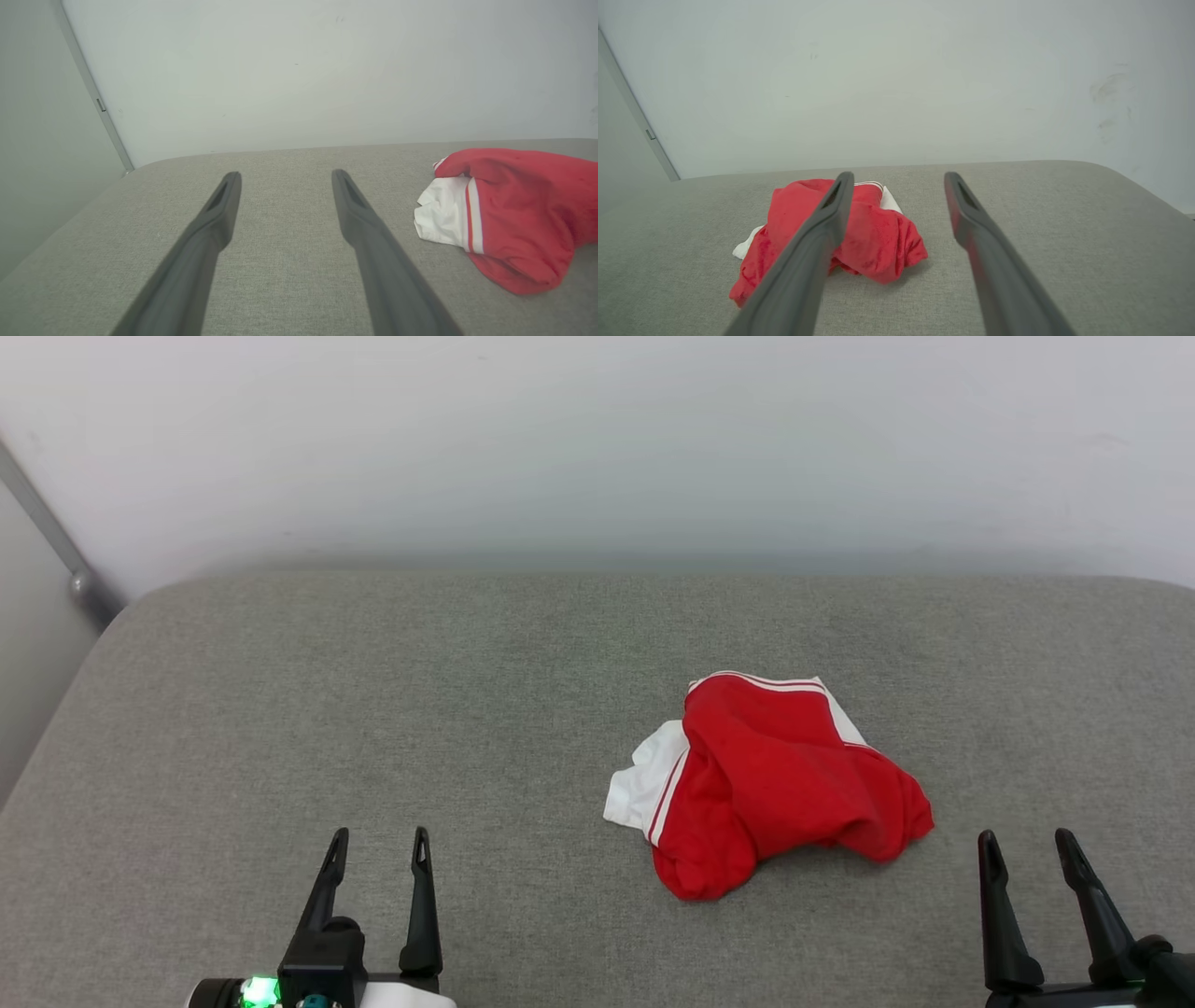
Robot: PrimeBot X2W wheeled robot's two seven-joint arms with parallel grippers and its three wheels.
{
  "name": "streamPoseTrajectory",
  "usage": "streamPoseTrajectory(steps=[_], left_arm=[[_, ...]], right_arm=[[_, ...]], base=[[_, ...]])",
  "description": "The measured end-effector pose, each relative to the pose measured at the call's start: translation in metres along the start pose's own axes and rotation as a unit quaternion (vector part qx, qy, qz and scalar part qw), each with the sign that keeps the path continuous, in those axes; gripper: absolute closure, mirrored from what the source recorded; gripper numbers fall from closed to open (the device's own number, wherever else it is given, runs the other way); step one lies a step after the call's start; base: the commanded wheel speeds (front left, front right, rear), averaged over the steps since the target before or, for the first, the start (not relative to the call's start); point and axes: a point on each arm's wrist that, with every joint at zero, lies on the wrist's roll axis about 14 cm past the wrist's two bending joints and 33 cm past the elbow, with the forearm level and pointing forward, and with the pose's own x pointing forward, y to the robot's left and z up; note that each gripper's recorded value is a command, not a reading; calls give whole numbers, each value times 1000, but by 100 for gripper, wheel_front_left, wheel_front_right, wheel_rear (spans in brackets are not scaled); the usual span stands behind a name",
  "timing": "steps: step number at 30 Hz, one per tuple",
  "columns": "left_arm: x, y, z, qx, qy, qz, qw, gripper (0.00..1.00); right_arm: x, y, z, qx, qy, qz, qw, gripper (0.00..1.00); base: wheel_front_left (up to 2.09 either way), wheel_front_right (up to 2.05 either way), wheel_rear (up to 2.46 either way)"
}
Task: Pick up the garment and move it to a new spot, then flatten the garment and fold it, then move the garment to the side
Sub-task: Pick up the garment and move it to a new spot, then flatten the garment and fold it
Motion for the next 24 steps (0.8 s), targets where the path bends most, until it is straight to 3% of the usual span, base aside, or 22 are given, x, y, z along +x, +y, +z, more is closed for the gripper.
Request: streamPoseTrajectory(steps=[24], left_arm=[[4, 4, -5, 3, 5, -8, 1000, 0]], right_arm=[[-6, 4, -6, 20, 9, 1, 1000, 0]], base=[[0, 0, 0]])
